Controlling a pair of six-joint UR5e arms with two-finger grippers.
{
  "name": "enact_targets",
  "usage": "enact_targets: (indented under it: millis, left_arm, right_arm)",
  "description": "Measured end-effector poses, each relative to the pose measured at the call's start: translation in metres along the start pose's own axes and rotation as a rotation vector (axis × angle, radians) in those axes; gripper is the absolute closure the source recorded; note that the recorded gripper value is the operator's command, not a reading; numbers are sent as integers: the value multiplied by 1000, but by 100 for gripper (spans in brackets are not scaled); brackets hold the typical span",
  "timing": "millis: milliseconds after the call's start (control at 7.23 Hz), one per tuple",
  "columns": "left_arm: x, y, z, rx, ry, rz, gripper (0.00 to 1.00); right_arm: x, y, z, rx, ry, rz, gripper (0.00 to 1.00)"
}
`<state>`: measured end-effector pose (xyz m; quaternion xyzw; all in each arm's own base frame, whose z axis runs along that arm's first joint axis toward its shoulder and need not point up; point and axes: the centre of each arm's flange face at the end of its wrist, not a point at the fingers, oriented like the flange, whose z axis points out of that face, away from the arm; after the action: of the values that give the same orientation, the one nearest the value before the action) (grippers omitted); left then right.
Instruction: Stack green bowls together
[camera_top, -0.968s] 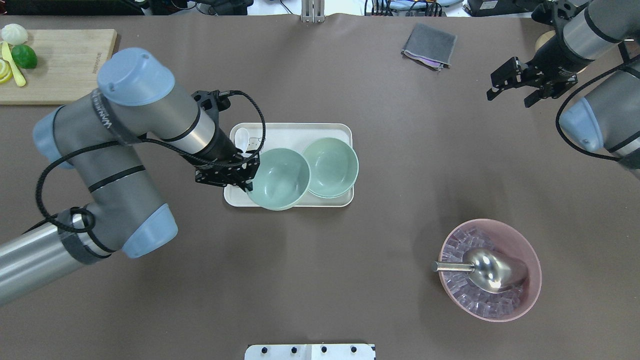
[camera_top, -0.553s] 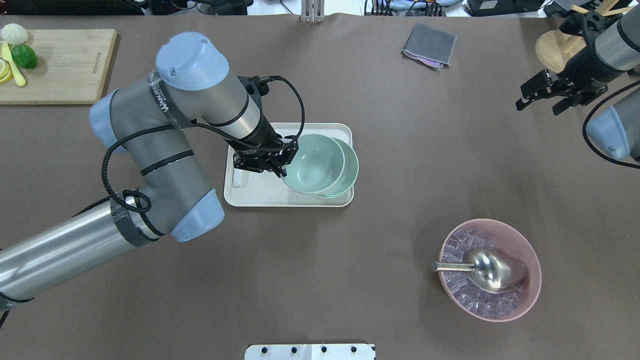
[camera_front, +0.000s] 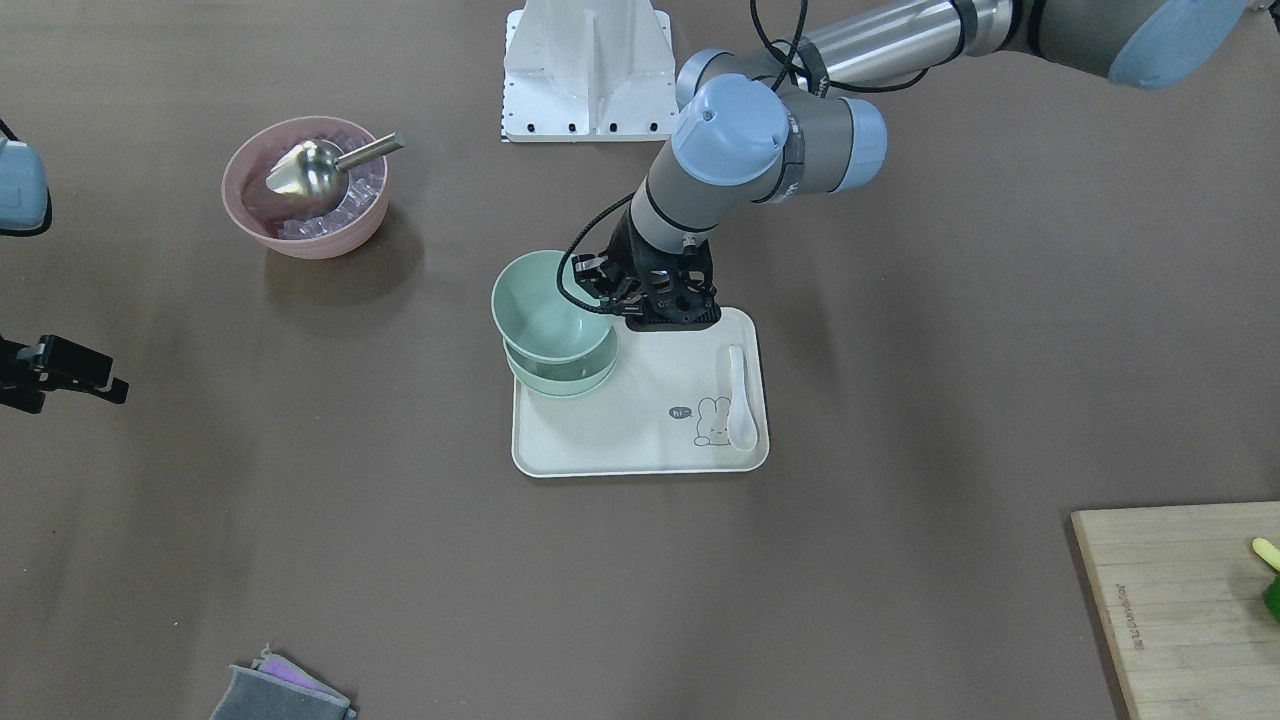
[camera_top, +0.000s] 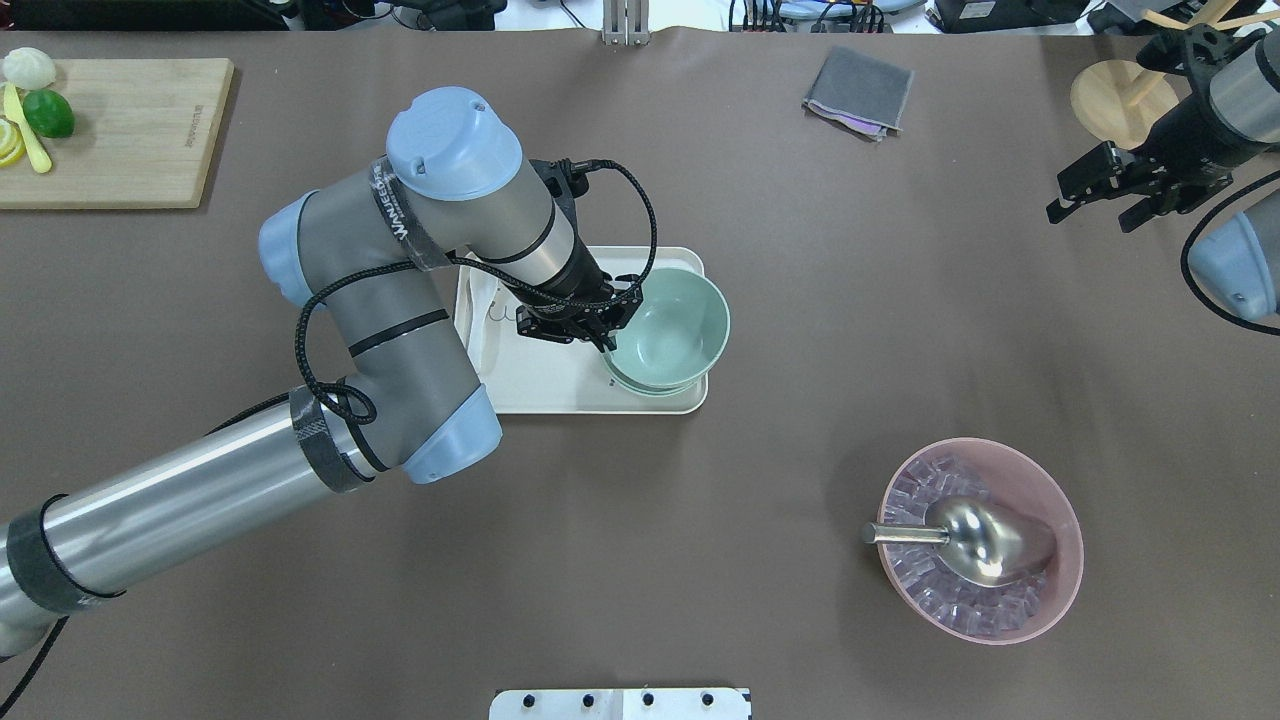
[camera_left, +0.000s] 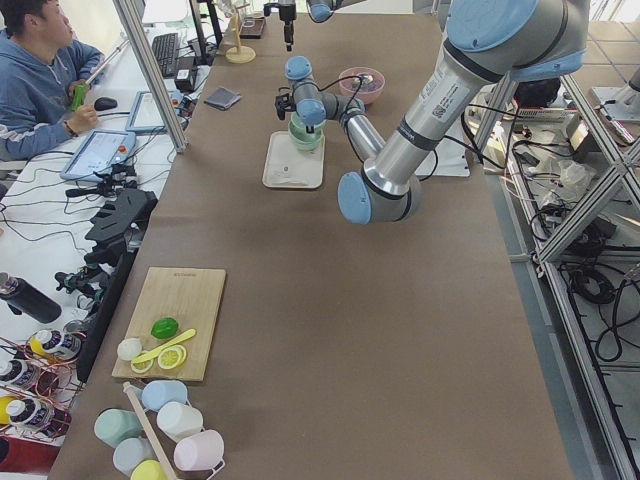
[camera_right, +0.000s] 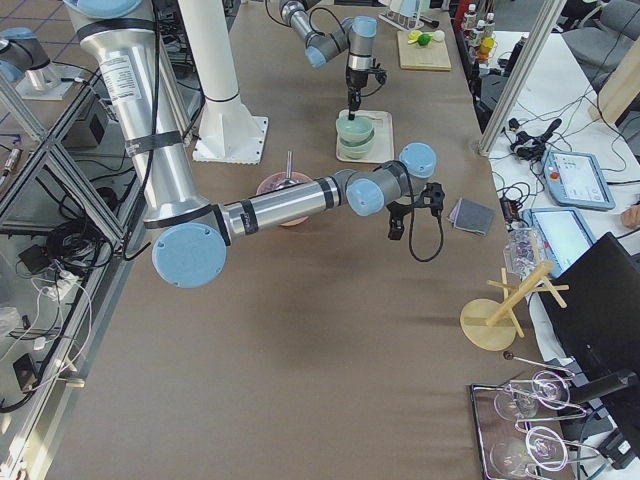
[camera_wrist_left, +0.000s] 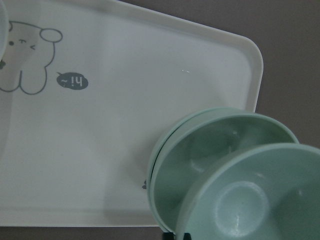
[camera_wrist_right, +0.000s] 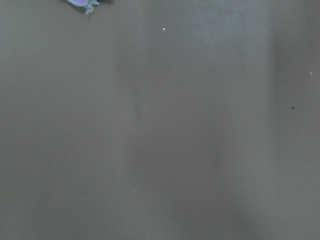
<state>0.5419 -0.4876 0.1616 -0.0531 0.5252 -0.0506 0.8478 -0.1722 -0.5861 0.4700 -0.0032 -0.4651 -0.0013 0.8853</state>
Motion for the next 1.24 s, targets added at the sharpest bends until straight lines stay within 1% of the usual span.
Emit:
enact_targets:
  millis: [277,415,553,691,830,968,1106,1245]
  left_arm:
    - [0,-2,2,14,18,19,2]
    - [-5,-8,-7,24,27,22,2]
    - [-26,-23,-27,37,34,23,2]
    - [-74,-48,-60,41,33,41,2]
    - [-141,-78,-104,47,29,79,2]
    - [-214,-97,-147,68,17,124,2]
    - [-288,-101,-176,92,-16,181,2]
    - [-364,-100,-197,112,-71,264,2]
  right_arm:
    - [2,-1,-2,1,-2,4,0]
    - [3,-1,-2,1,-2,6,0]
    - [5,-1,-3,3,-1,8,0]
    - [11,-1,-6,7,1,9,0]
    - [24,0,-9,11,7,-1,0]
    - [48,2,-12,16,19,-21,0]
    - [79,6,-17,21,37,-53,0]
    - [116,13,-25,28,56,-93,0]
